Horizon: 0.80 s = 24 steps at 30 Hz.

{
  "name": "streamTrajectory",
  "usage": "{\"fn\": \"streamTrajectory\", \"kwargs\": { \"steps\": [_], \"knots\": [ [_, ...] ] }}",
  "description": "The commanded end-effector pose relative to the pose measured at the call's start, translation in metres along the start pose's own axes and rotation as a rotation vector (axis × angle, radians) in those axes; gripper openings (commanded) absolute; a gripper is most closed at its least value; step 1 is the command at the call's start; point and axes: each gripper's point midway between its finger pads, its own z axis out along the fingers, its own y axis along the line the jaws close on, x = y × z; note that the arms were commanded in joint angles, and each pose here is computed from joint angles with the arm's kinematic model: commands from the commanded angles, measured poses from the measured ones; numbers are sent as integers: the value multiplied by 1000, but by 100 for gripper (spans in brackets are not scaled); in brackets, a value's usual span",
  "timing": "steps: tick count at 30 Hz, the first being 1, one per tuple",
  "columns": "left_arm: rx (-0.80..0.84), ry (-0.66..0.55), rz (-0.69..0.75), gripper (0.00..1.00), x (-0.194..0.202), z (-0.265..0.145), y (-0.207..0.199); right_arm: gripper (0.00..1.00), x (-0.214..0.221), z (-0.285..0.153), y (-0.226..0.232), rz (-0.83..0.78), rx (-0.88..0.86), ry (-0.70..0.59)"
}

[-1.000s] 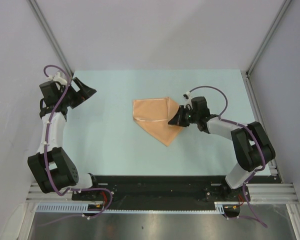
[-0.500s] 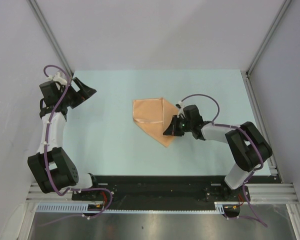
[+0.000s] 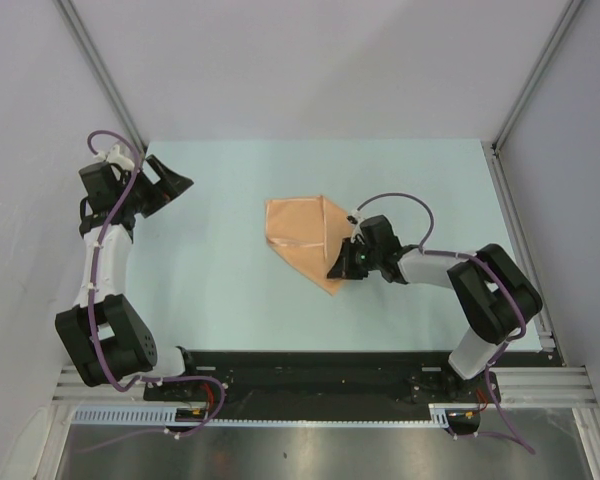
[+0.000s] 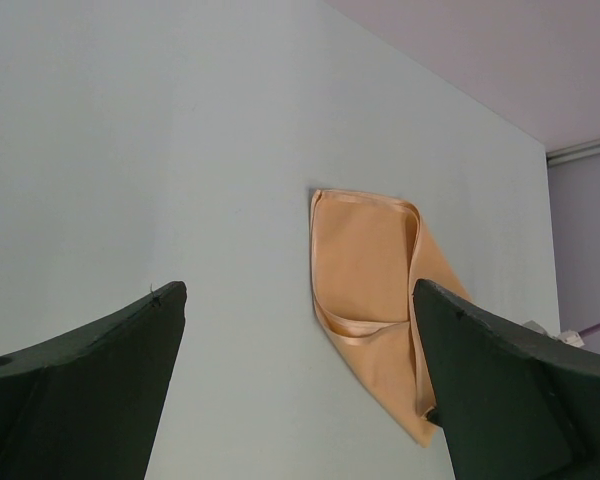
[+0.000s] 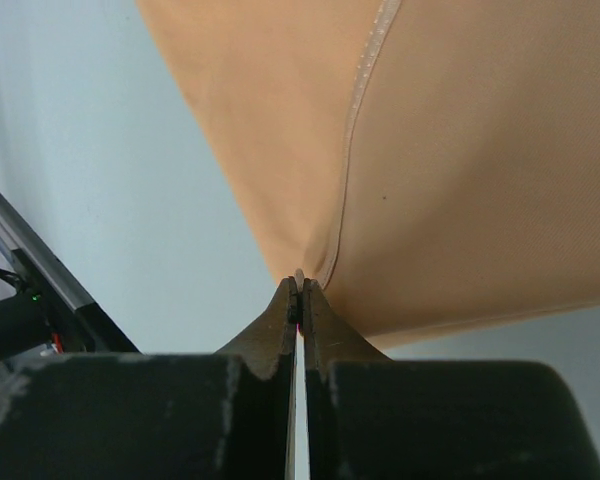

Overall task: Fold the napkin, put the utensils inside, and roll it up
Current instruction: Fold the napkin, then roll the napkin with the utensil

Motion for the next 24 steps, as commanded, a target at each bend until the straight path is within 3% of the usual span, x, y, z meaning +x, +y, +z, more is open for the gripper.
{"fn": "streamTrajectory", "kwargs": {
  "steps": [1,5,10,14,20,24],
  "knots": [
    [38,-41,16,100,-10,-7,-10,4,-2,-9,4,-57,24,-13],
    [39,-39,15,100,-9,-7,-10,34,-1,-18,12,-95,16,-11],
    [35,-38,11,100,-9,-6,-9,53,-9,-43,36,-207,-37,-10],
    [44,-36,6,100,-8,-5,-10,61,-40,-60,39,-314,-22,-49],
    [40,-27,-1,100,-6,-3,-7,63,-116,-60,2,-289,-41,-130],
    [34,-28,2,100,-6,-2,-5,63,-143,-39,-23,-245,-165,-84]
  ]
}}
